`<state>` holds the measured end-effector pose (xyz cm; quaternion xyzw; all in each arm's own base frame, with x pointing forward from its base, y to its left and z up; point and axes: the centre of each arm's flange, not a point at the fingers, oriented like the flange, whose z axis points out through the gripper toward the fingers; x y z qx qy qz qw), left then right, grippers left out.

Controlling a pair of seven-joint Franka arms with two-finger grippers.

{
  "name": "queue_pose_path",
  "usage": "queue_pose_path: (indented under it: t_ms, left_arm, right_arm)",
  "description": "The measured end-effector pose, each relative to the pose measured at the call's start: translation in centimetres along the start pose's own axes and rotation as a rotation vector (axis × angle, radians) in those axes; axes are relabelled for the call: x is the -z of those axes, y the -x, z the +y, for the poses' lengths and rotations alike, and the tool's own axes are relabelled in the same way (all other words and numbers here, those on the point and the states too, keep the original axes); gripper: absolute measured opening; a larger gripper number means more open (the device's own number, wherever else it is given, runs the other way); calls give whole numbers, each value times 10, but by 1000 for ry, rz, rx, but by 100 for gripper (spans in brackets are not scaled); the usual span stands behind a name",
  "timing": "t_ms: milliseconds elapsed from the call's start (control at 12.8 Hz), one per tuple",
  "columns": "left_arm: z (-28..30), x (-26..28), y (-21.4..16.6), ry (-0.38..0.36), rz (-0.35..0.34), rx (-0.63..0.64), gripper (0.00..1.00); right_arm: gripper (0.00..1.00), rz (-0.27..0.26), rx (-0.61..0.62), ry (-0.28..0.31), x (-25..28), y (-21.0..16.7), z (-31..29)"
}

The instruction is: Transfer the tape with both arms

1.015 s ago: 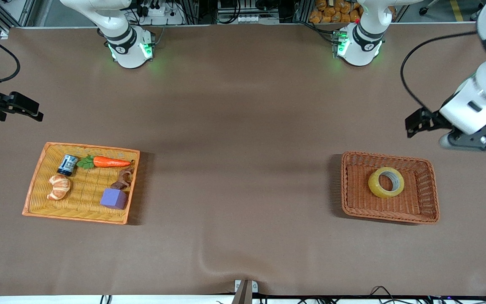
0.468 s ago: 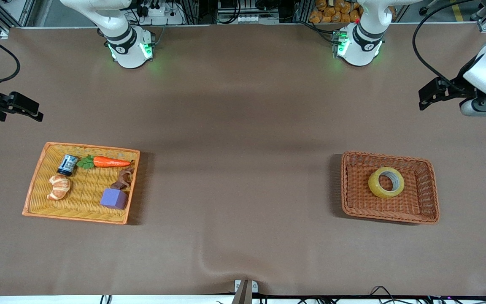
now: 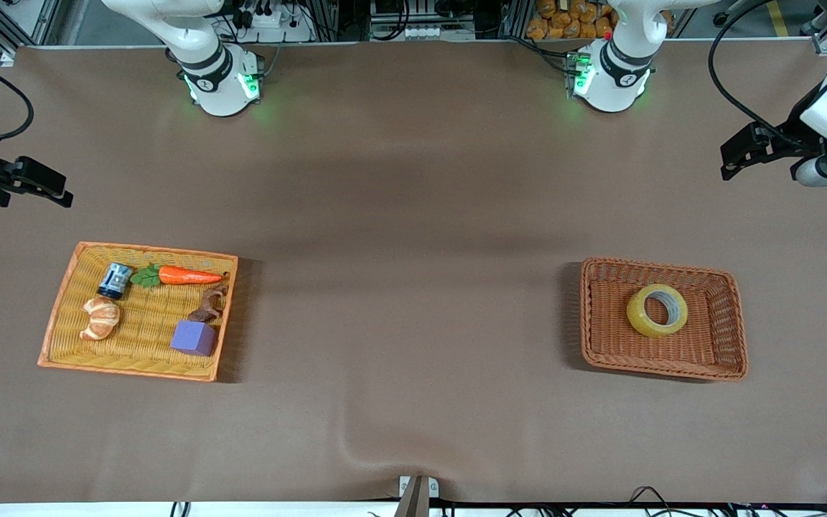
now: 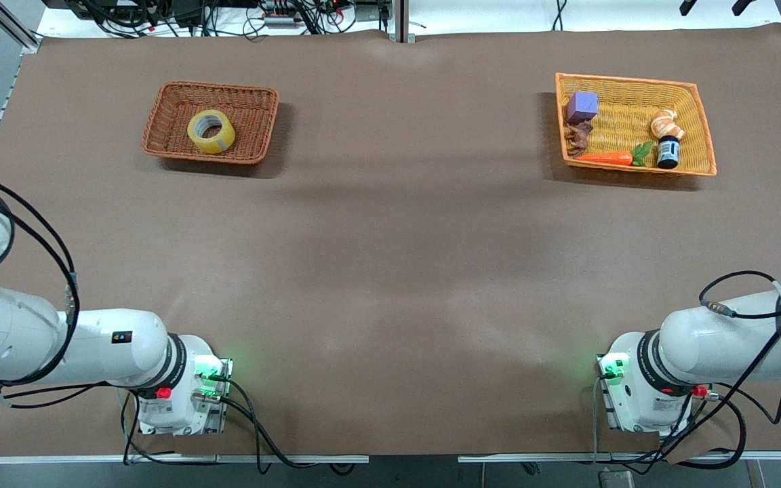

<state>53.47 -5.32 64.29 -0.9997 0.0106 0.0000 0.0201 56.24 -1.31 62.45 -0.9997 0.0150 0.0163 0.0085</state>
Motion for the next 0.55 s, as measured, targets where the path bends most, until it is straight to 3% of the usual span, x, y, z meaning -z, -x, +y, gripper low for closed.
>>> queue_pose_path:
  t_ms: [546]
  left_arm:
    - [-9,-1,-1,1,-5,16,100]
  right_arm:
    - [100,0,0,0,0,0,0]
